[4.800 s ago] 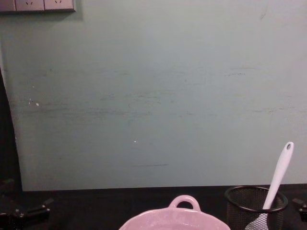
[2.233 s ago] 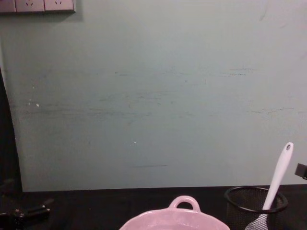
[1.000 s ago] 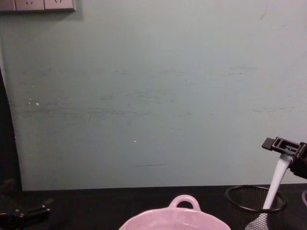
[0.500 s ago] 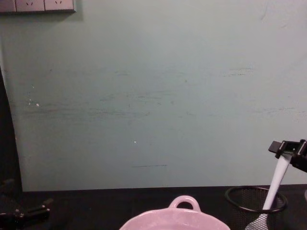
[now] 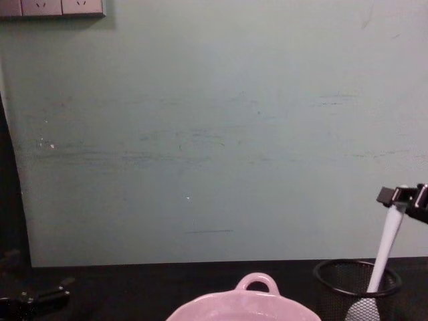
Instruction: Use the one hand to pick up the spoon and stir the clear water in the bowl.
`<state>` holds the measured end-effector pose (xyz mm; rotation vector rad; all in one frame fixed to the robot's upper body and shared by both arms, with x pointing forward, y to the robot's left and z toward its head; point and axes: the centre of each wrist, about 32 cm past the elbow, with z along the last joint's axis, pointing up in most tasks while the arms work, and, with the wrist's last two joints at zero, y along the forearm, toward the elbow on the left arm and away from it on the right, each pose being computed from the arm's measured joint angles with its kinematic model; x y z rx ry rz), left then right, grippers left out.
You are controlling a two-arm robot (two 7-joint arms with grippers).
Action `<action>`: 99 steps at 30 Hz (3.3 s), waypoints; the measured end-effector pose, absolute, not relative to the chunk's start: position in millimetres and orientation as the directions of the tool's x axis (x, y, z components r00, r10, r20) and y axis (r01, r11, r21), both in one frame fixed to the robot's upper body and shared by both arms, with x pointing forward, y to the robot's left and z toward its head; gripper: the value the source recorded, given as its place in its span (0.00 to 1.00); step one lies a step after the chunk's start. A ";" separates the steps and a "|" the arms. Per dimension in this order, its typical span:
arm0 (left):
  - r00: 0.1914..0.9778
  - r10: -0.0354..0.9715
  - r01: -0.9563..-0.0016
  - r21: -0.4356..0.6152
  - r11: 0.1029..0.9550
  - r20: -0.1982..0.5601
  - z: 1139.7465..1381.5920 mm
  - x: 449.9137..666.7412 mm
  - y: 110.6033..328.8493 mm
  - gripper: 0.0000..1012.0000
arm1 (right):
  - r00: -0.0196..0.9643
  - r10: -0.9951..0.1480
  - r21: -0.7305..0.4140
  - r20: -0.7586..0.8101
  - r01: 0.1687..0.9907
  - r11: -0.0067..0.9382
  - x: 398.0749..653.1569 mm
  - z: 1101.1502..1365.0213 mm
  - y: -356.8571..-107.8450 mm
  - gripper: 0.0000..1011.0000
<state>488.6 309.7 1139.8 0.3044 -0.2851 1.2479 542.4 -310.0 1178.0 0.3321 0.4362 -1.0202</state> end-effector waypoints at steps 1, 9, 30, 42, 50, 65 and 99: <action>0.292 0.880 -0.955 0.070 0.287 0.374 1139.8 488.6 309.7 1.00 | 0.463 -0.750 0.068 -0.471 0.867 0.493 541.6 1182.6 -309.4 0.11; 0.292 0.880 -0.955 0.070 0.287 0.374 1139.8 488.6 309.7 1.00 | 0.558 -0.767 0.084 -0.315 0.822 0.564 539.8 1215.0 -307.4 0.11; 0.292 0.880 -0.955 0.070 0.287 0.374 1139.8 488.6 309.7 1.00 | 0.716 -0.690 0.044 -0.103 0.697 0.716 542.0 1308.4 -293.1 0.11; 0.292 0.880 -0.955 0.070 0.287 0.374 1139.8 488.6 309.7 1.00 | 0.723 -0.686 0.039 -0.074 0.690 0.723 545.2 1322.4 -288.2 0.11; 0.292 0.880 -0.955 0.070 0.287 0.374 1139.8 488.6 309.7 1.00 | 0.722 -0.688 0.039 -0.078 0.692 0.721 545.1 1320.9 -288.9 0.11; 0.292 0.880 -0.955 0.070 0.287 0.374 1139.8 488.6 309.7 1.00 | 0.720 -0.689 0.041 -0.081 0.693 0.720 545.1 1319.8 -289.4 0.11; 0.292 0.880 -0.955 0.070 0.287 0.374 1139.8 488.6 309.7 1.00 | 0.874 -0.484 0.084 -0.033 0.485 0.870 577.6 1231.1 -196.0 0.11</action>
